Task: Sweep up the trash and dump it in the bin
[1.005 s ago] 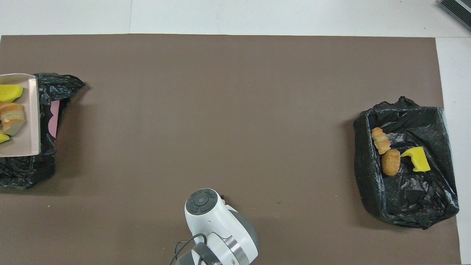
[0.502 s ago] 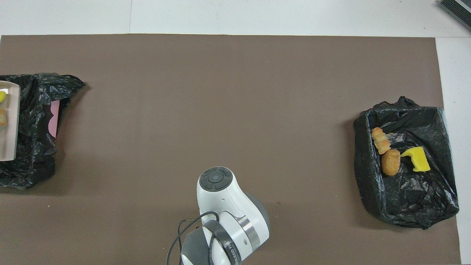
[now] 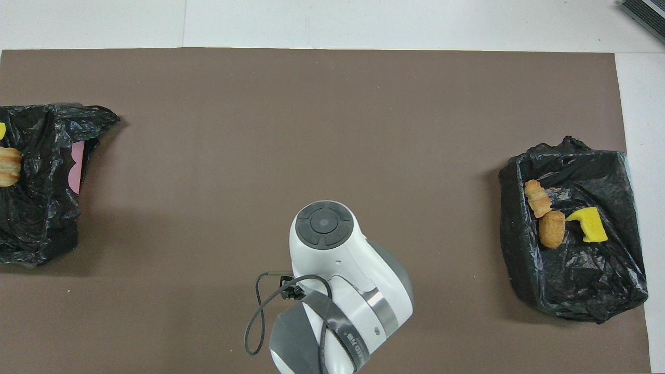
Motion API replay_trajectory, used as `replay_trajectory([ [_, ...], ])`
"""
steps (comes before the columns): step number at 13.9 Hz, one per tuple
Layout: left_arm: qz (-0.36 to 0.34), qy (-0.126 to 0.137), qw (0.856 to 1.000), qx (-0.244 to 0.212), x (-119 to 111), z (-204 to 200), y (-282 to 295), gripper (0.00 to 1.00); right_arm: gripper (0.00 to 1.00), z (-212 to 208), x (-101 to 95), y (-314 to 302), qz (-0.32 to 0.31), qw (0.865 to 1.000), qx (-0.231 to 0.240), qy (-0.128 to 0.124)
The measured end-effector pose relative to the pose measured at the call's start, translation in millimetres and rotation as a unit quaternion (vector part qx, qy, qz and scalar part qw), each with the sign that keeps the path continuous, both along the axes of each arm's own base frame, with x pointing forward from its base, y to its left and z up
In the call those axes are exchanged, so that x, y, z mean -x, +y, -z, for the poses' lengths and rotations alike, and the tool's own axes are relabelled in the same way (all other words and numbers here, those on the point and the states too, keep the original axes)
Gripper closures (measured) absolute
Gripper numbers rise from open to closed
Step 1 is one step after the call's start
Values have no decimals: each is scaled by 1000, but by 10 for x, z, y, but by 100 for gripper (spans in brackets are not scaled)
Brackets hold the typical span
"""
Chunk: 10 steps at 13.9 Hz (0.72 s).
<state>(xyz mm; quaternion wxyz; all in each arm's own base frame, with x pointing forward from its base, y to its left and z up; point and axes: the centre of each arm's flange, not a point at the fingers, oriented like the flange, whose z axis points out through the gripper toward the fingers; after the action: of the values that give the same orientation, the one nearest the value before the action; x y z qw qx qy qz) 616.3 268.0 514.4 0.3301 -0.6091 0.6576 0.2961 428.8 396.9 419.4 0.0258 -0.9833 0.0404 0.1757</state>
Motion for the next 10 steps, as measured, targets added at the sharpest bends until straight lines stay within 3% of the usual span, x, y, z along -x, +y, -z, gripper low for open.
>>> replay_trajectory([
  [1, -2, -5, 1000, -22, 42, 2, -58, 69, 4, -242, -160, -206, 19, 1000, -8, -21],
  [2, -4, -8, 999, -38, 102, -4, -92, 69, 0, -470, -312, -458, 35, 998, -9, -45],
  [5, -19, -12, 998, -59, 334, -176, -119, 69, 0, -1123, -660, -1202, 57, 991, -3, -123],
  [10, -74, -11, 992, -98, 665, -569, -111, 69, 0, -1903, -994, -2229, 77, 984, 5, -159],
])
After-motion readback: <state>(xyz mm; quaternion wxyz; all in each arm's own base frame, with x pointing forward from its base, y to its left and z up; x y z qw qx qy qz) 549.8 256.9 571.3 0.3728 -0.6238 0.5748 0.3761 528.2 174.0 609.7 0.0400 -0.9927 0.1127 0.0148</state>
